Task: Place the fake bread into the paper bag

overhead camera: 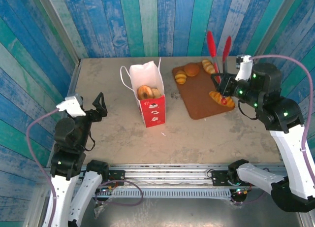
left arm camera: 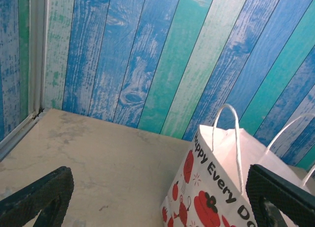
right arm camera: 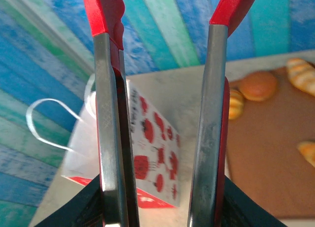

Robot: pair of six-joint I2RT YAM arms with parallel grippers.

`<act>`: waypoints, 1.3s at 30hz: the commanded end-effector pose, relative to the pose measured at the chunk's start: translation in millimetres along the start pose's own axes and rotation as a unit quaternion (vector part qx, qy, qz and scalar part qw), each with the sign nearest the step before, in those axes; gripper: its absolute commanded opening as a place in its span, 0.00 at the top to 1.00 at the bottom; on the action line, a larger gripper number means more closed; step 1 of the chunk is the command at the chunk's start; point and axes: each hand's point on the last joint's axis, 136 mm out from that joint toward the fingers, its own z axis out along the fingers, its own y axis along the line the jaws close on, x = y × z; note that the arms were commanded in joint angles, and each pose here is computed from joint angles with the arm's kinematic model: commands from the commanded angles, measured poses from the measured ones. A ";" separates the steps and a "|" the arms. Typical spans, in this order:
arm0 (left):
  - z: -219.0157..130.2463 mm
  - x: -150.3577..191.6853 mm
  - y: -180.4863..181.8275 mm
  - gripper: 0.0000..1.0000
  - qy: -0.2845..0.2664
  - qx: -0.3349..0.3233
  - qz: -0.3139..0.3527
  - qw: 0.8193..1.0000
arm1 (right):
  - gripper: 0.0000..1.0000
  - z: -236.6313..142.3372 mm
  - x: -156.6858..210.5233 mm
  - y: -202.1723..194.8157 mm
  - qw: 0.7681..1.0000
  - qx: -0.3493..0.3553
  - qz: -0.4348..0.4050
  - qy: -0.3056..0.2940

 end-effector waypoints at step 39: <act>8.5 11.8 7.7 0.06 0.032 -0.025 0.038 0.998 | 0.54 200.8 97.3 -228.8 0.880 0.253 -0.093 0.392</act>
